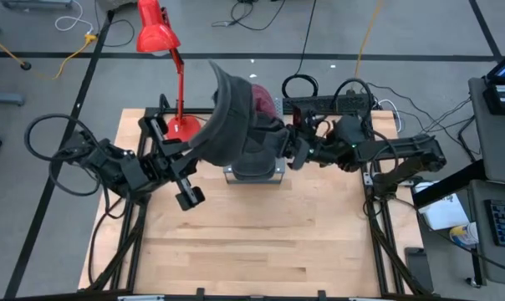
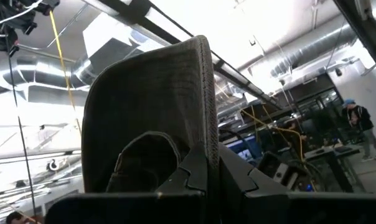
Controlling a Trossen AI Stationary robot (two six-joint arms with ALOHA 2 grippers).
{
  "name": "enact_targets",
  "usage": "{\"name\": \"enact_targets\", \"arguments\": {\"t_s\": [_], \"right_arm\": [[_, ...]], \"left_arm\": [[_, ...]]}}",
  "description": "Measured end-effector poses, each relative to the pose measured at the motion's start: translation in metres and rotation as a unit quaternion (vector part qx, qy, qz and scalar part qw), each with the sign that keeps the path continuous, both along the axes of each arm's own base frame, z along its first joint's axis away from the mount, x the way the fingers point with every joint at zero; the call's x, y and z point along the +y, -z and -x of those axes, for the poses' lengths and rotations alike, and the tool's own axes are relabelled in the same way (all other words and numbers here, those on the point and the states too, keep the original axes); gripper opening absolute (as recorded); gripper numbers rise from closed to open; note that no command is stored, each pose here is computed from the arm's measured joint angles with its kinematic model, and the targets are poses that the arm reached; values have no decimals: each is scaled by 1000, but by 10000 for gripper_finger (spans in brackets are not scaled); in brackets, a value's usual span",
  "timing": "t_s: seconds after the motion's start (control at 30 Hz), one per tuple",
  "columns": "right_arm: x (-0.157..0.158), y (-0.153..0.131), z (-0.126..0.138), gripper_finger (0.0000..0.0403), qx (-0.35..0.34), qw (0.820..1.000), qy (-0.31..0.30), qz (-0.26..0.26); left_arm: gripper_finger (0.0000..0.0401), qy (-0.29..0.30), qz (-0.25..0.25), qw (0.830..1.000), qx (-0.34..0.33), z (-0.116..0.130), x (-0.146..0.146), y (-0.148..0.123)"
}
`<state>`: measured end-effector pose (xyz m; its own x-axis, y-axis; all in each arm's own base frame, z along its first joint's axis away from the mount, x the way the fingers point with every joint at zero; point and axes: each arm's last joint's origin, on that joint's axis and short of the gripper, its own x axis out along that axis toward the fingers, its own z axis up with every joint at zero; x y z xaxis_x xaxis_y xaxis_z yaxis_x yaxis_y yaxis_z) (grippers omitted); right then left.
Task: Pick & Place hat
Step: Stack the black cap on top of the black caps on the shelf
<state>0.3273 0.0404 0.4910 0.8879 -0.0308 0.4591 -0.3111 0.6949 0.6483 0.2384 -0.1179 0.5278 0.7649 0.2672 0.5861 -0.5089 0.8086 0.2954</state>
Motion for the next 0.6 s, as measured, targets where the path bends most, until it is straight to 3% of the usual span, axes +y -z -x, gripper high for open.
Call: {"name": "enact_targets", "arguments": {"t_s": [0.13, 0.27, 0.4, 0.6], "right_arm": [[5, -5, 7, 19, -4, 1000, -10, 27], [6, -9, 14, 17, -10, 999, -18, 43], [6, -16, 27, 12, -3, 998, -27, 61], [1, -31, 64, 12, 18, 994, -34, 99]], "left_arm": [[8, -1, -2, 1000, -2, 1, -1, 0], [11, 14, 18, 1000, -8, 1, -1, 0], [60, 31, 66, 997, -16, 1, 0, 0], [149, 4, 168, 986, -7, 6, 2, 1]]}}
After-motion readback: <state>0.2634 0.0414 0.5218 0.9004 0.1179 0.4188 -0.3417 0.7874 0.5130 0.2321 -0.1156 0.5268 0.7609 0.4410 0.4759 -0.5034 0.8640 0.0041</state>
